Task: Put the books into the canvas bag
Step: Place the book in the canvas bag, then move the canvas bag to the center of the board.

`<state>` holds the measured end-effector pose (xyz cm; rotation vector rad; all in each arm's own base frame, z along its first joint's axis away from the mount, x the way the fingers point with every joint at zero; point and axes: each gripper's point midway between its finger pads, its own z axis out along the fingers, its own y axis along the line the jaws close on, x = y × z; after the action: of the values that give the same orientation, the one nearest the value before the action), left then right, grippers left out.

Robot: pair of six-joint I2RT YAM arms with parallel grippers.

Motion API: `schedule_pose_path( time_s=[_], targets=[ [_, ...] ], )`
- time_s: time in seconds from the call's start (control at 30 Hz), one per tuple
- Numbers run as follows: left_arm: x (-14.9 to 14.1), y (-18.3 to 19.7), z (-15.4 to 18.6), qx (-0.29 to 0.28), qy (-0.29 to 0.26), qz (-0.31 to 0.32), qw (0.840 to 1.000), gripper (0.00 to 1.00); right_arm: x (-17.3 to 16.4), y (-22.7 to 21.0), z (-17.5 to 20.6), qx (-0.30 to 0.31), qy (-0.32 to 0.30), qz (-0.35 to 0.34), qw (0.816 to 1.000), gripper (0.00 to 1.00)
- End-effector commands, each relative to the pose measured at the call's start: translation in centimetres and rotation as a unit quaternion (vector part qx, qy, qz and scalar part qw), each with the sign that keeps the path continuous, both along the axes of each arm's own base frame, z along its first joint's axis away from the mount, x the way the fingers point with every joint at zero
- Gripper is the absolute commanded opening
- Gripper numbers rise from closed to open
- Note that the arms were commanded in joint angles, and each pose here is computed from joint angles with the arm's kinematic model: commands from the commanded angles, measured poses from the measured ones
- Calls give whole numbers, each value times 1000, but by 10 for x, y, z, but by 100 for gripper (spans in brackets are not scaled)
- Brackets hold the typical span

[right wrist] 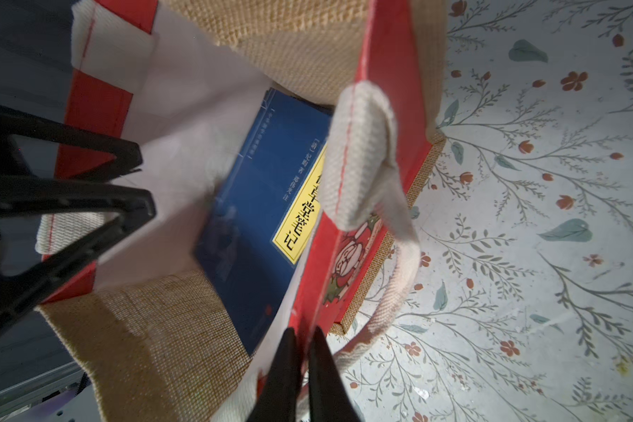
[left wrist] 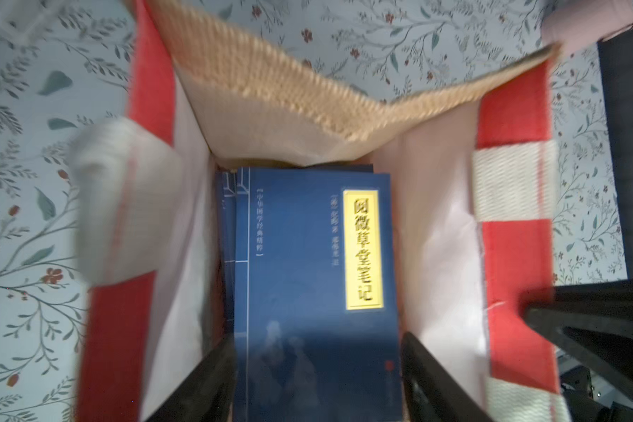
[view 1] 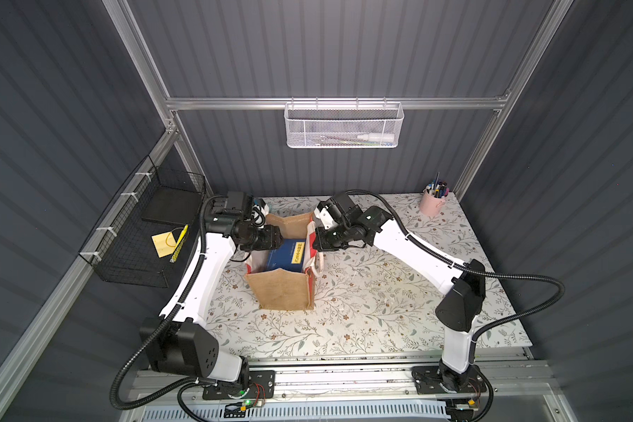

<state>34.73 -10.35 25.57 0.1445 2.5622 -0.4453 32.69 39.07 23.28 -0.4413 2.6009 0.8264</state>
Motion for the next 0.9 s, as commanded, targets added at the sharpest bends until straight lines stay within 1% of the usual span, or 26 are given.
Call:
schedule_pose_path(
  time_s=[0.0,0.07,0.13,0.17,0.23,0.37,0.47,0.53,0.57,0.6,0.63,0.7,0.73,0.77,0.83,0.87],
  targets=[
    [-10,18,35,32,-44,19,998,79,6,-1,0,3,0,-6,1000,12],
    [-10,30,45,56,-64,43,995,86,6,-1,0,4,0,-6,1000,12],
    [-10,43,42,85,-66,64,992,90,6,-1,-1,4,1,-5,1000,11],
    [-10,50,36,103,-58,75,990,92,7,-1,0,4,1,-5,1000,11],
    [-10,56,21,120,-31,80,989,92,7,-2,0,3,1,-6,1000,11],
    [-10,52,-16,115,19,73,990,91,7,-3,-2,6,7,-4,1000,8],
    [-9,50,-36,112,37,71,990,86,7,-6,-3,7,12,-6,1000,6],
    [-12,47,-45,104,50,67,991,76,8,-10,-3,6,12,-10,1000,4],
    [-13,45,-46,98,54,64,992,69,8,-11,-2,6,12,-10,1000,2],
    [-10,40,-45,85,50,61,993,57,9,-13,-2,6,12,-11,1000,0],
    [-7,34,-40,68,39,58,995,42,9,-16,-1,8,13,-13,1000,0],
    [-5,21,-30,28,27,49,998,18,11,-21,2,12,14,-17,1000,0],
    [-4,14,-24,2,20,46,999,8,12,-24,5,16,15,-18,1000,0],
    [-7,7,-30,-21,30,43,998,1,13,-27,7,19,14,-19,1000,0],
    [-5,-10,-24,-71,28,35,996,0,19,-37,13,22,11,-30,999,0],
    [-4,-16,-21,-85,26,33,995,0,21,-42,16,24,8,-36,999,0]
  ],
)
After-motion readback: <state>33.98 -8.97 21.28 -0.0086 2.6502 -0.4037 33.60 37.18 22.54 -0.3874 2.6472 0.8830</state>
